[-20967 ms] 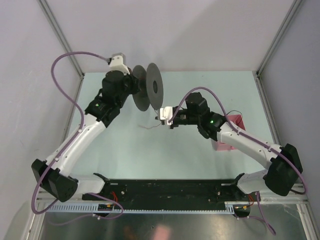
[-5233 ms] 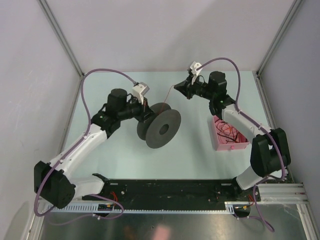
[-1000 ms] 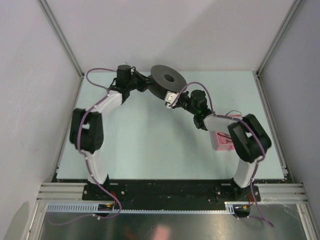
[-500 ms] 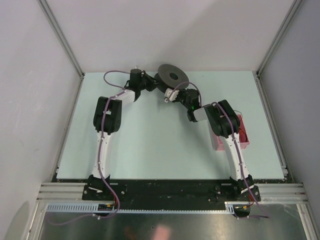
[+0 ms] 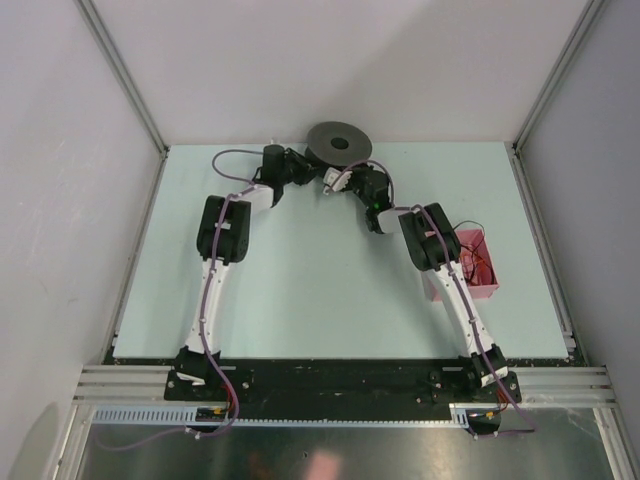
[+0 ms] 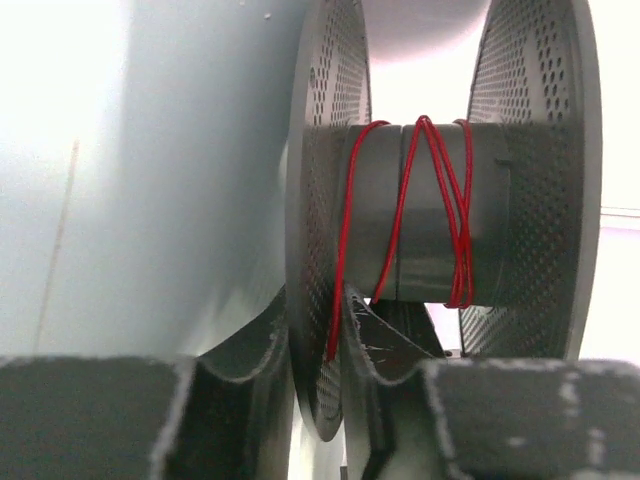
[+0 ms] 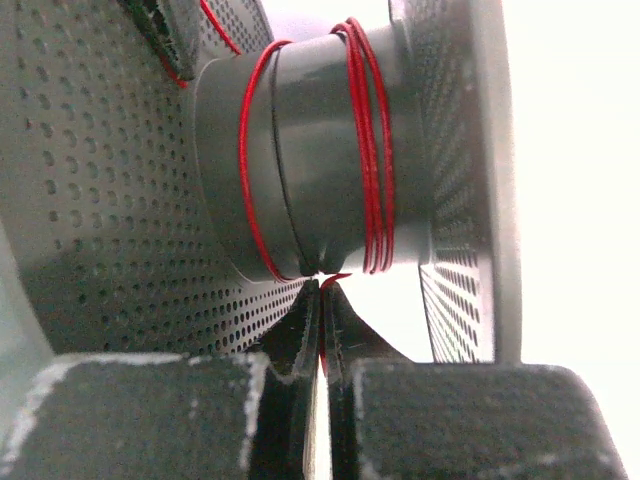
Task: Wrap the cables
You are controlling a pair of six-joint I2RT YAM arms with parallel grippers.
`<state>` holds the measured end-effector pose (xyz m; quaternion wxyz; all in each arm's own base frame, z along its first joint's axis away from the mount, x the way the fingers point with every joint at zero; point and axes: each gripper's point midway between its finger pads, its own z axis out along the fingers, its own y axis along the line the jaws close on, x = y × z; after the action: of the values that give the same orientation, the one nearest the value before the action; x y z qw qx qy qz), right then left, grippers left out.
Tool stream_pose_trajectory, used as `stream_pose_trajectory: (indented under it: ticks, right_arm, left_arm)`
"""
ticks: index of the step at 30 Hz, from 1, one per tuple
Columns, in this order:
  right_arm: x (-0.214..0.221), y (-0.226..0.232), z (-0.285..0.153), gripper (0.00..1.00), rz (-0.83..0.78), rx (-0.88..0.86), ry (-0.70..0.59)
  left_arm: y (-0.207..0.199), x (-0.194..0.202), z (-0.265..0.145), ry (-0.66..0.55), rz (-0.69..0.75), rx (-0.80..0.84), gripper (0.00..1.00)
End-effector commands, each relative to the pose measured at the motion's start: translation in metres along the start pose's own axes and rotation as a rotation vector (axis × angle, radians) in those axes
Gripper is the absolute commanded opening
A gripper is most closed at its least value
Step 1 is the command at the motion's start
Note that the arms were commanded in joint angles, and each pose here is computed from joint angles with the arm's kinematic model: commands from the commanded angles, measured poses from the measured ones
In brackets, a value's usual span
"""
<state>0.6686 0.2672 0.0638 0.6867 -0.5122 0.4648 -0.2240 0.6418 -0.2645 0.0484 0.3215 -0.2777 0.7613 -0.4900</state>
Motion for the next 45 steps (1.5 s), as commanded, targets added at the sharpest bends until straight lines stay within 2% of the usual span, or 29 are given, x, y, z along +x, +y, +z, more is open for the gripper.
stream_pose_trajectory:
  ticks: [1, 4, 9, 15, 22, 27, 35, 39, 43, 45]
  right_arm:
    - [-0.021, -0.019, 0.011, 0.00, -0.054, 0.075, -0.054]
    - [-0.024, -0.009, 0.012, 0.00, -0.062, 0.061, -0.059]
    - [-0.022, -0.002, 0.017, 0.00, -0.059, 0.069, -0.055]
    - [-0.016, 0.005, 0.017, 0.00, -0.093, 0.079, -0.049]
    - [-0.016, -0.001, 0.003, 0.00, -0.111, 0.118, -0.053]
    - [-0.020, -0.002, -0.013, 0.06, -0.118, 0.138, -0.062]
    - [-0.033, -0.016, -0.037, 0.20, -0.119, 0.160, -0.070]
    - [-0.030, -0.021, -0.054, 0.31, -0.118, 0.155, -0.056]
    - [-0.029, -0.032, -0.070, 0.38, -0.116, 0.161, -0.041]
    - [-0.033, -0.051, -0.075, 0.40, -0.103, 0.193, -0.036]
  left_arm:
    - [0.001, 0.001, -0.002, 0.030, -0.002, 0.011, 0.31]
    - [-0.002, -0.004, -0.014, 0.045, -0.014, 0.025, 0.41]
    - [-0.010, -0.025, -0.040, 0.032, -0.002, 0.036, 0.47]
    - [-0.007, -0.025, -0.073, 0.046, -0.011, 0.008, 0.64]
    - [0.002, -0.018, -0.102, 0.039, -0.023, -0.040, 0.68]
    - [-0.002, -0.023, -0.113, 0.018, -0.012, -0.043, 0.72]
    - [-0.031, -0.045, -0.131, -0.072, 0.042, -0.022, 0.91]
    - [-0.038, -0.047, -0.143, -0.093, 0.061, -0.023, 0.98]
    - [-0.041, -0.046, -0.155, -0.109, 0.088, -0.029, 0.99]
    - [-0.049, -0.047, -0.165, -0.125, 0.110, -0.023, 0.99]
